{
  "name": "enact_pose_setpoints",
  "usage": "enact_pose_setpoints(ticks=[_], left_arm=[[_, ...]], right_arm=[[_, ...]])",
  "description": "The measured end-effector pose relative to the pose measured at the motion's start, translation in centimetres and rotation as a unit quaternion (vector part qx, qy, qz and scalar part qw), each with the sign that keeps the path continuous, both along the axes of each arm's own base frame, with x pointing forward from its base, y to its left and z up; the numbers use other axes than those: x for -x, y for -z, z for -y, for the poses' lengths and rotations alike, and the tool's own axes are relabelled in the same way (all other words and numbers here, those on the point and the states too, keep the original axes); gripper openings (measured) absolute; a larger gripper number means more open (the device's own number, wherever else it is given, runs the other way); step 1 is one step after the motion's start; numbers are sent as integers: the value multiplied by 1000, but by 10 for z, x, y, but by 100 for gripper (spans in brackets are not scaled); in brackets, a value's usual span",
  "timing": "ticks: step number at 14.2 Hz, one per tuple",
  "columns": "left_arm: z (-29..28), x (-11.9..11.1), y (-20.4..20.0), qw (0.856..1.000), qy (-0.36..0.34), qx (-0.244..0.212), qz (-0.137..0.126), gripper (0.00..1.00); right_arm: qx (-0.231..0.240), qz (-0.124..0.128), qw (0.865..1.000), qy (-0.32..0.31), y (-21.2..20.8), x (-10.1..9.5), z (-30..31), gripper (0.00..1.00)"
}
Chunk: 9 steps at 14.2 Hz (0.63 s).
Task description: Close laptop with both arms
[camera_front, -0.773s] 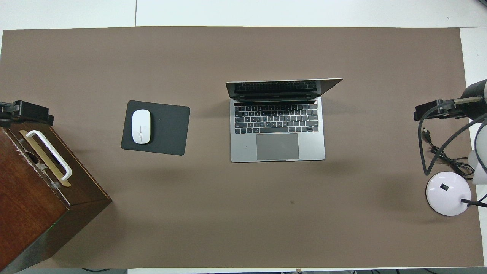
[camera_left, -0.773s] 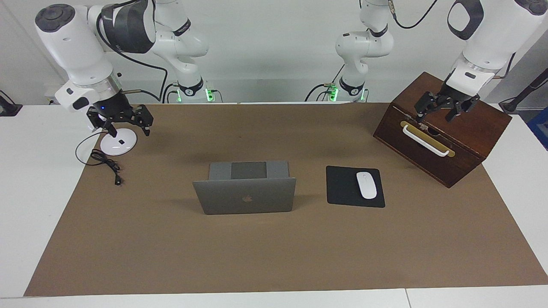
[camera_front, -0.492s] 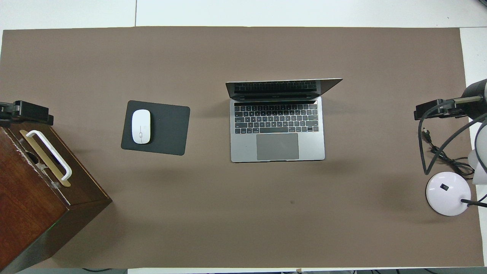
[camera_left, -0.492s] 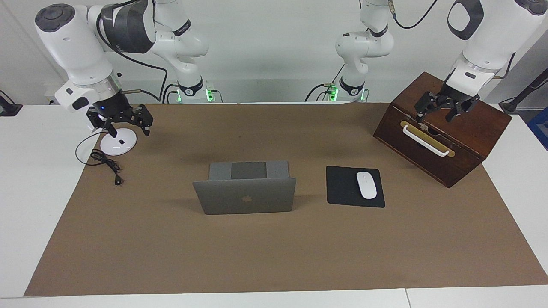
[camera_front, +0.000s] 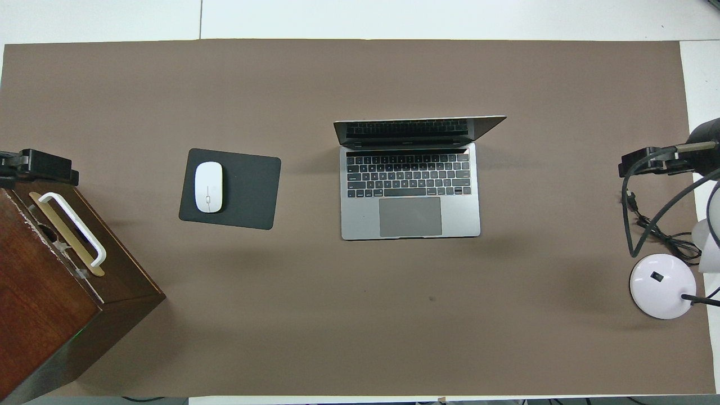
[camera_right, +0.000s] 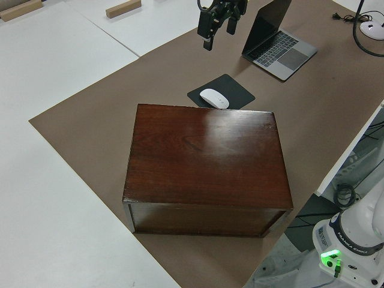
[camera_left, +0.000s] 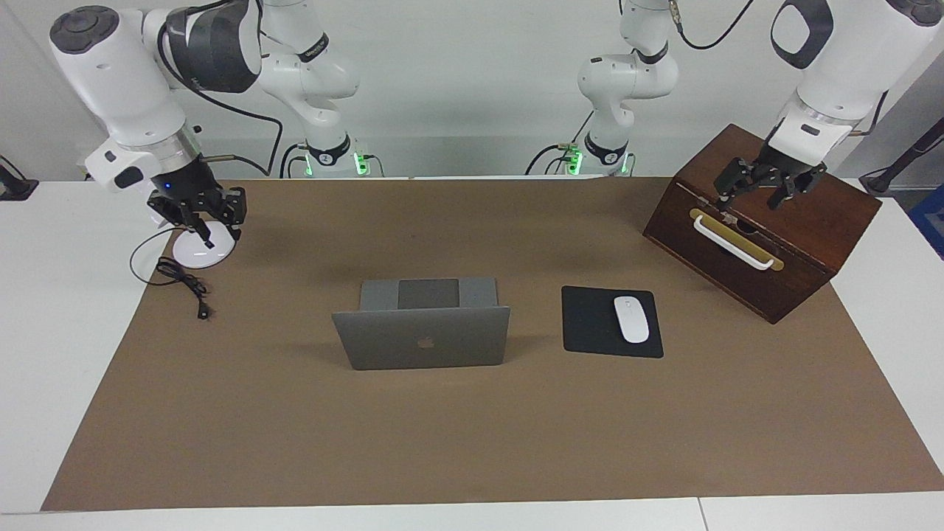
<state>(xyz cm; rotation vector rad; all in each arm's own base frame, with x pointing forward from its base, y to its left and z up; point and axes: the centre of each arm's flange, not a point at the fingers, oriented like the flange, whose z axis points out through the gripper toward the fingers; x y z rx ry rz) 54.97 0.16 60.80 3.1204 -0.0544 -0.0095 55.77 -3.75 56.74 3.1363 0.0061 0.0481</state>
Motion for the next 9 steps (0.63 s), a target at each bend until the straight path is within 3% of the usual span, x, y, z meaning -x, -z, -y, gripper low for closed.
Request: enact_pose_setpoints(ticks=[4, 7, 8, 9], left_arm=[[0, 0, 0, 1000, 0, 0, 1, 100], [0, 0, 0, 1000, 0, 0, 1, 100], [0, 0, 0, 1000, 0, 0, 1, 91], [0, 0, 0, 1000, 0, 0, 1, 91]], right_arm=[[2, 33, 999, 1, -4, -9, 2, 1], [2, 35, 999, 4, -9, -25, 7, 1], [2, 28, 1000, 7, -10, -35, 11, 1], [1, 20, 1000, 9, -10, -47, 15, 1]])
